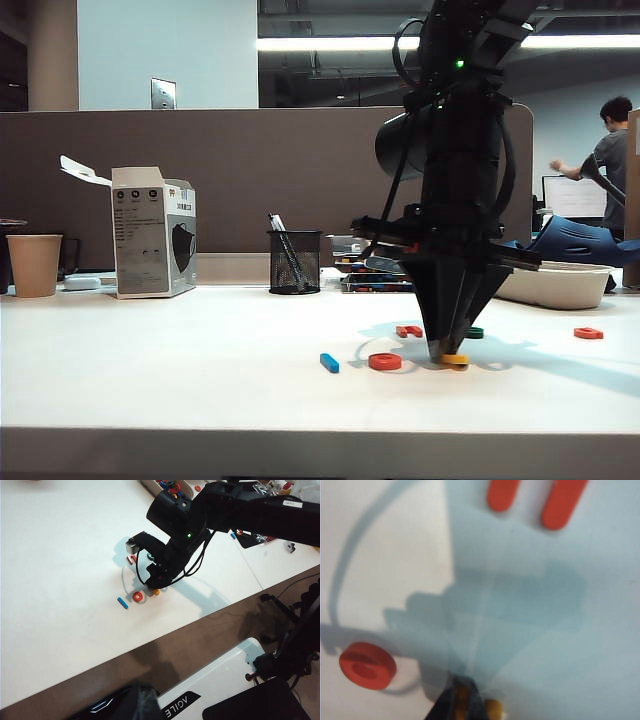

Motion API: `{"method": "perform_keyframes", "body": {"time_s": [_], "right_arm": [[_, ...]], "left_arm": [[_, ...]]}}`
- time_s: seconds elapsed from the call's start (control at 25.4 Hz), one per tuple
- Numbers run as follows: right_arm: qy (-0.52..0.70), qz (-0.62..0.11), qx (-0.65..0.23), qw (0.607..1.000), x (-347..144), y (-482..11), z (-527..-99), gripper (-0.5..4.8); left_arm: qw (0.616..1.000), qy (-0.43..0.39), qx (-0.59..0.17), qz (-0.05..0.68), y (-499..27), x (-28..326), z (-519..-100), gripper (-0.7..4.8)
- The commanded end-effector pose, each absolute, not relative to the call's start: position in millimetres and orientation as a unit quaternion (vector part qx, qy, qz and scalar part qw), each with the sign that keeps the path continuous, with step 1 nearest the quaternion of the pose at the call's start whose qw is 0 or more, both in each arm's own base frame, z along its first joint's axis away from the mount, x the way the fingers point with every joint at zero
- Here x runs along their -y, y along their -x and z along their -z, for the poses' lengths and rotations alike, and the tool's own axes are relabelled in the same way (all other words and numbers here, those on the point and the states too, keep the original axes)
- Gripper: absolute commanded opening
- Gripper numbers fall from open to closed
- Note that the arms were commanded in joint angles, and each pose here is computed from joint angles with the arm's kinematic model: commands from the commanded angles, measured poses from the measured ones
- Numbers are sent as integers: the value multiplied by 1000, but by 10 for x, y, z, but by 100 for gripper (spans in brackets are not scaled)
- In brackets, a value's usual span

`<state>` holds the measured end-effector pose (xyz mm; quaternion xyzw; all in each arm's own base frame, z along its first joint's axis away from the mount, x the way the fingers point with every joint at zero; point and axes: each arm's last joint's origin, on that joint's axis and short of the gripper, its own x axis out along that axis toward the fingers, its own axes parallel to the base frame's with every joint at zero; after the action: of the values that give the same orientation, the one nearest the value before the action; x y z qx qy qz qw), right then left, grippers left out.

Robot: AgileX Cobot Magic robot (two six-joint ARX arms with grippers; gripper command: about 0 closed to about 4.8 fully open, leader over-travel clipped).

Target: Select the appropriate letters from the row of letter magnets placed on the table to arrange into the word "love".

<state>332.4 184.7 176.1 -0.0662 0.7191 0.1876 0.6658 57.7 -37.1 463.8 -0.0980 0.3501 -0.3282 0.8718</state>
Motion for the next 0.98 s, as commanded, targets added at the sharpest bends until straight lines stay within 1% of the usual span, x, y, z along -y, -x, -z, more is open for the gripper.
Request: {"method": "perform_keyframes", "body": {"time_s": [0.04,0.16,0.2,0.31,0.83,0.98], "right_arm": [[68,-183,-720,666,-1846,-3323,-1752,8],[69,-183,-721,665,-1844,-3321,-1753,48],[69,-183,-722,664,-1843,-3319,-1754,54],[68,-184,-719,667,-1842,-3316,-1786,54],[61,-195,-697,688,-1849,-3331,-1957,54],[62,-197,-680,703,-1868,-3383,-2040,55]], "left_arm": [[872,97,-348,330,-562,365,-4642,-5],[872,96,-348,331,-562,365,-4642,-5],[872,96,-348,331,-563,366,-4642,-5],[873,86,-344,335,-563,366,-4642,-5],[873,86,-345,335,-563,366,-4642,-5],[873,86,-345,335,-563,366,-4642,-5]]}}
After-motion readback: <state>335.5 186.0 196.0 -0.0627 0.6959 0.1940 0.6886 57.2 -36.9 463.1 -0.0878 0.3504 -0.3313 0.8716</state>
